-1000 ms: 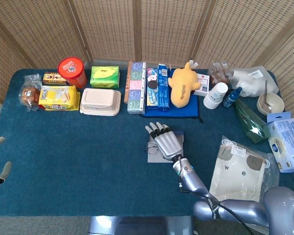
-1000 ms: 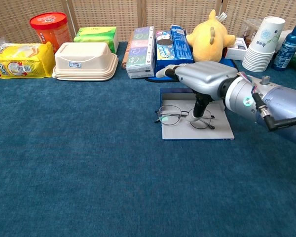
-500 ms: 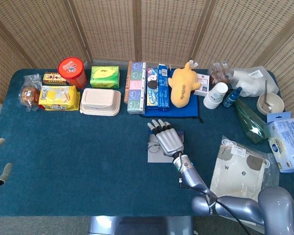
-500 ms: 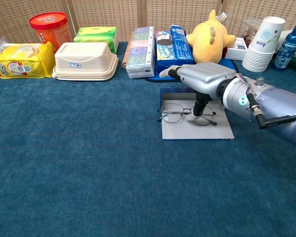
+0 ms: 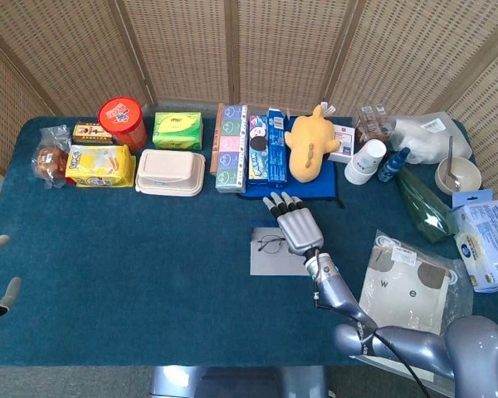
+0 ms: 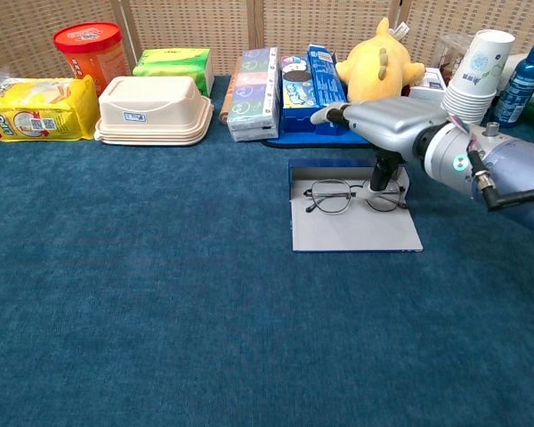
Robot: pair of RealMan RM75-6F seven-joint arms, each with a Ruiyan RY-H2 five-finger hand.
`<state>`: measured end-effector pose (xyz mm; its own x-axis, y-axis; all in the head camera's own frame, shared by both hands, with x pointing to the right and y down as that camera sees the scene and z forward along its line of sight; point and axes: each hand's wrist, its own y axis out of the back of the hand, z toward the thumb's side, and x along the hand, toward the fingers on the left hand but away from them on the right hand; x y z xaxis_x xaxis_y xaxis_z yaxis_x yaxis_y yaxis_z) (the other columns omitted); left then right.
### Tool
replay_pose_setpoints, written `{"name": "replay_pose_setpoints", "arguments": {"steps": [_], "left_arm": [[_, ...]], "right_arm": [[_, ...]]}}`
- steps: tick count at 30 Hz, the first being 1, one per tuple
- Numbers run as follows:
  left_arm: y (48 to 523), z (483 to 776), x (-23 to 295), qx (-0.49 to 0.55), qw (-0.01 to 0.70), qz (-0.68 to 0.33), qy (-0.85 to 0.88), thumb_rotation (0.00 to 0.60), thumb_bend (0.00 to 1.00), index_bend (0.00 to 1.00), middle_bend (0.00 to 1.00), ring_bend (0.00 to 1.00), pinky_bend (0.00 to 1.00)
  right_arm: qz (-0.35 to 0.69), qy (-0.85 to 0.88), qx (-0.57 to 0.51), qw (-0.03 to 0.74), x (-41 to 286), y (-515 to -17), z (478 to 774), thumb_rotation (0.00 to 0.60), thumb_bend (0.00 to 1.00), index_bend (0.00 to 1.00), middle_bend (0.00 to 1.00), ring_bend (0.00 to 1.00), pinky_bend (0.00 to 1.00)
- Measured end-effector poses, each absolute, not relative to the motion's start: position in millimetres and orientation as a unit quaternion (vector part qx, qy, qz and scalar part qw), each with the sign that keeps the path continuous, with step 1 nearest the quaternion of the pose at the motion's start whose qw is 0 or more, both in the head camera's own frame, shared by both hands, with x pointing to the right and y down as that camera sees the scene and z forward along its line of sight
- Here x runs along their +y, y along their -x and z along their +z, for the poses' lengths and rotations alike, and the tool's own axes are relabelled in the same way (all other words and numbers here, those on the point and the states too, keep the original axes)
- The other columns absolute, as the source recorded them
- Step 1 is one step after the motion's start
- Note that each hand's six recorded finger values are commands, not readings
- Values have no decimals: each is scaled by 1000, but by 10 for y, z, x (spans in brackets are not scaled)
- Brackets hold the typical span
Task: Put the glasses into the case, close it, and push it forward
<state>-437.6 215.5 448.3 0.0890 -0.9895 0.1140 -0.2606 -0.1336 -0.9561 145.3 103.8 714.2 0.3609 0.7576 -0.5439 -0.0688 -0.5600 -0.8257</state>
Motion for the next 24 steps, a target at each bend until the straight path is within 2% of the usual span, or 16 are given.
{"name": "replay_pose_setpoints", "arguments": {"steps": [11,24], "left_arm": [[4392,4472,2171,513,414,-441,609,600,325,202,61,0,0],[4398,4498,2184,514,410,-437,614,600,325,201,60,0,0]], "right_arm": [[518,710,-247,408,861,-1485,7163,600,189,0,0,0,162],[519,714,-230,411,1074,-1399,7037,600,190,0,0,0,162]]}}
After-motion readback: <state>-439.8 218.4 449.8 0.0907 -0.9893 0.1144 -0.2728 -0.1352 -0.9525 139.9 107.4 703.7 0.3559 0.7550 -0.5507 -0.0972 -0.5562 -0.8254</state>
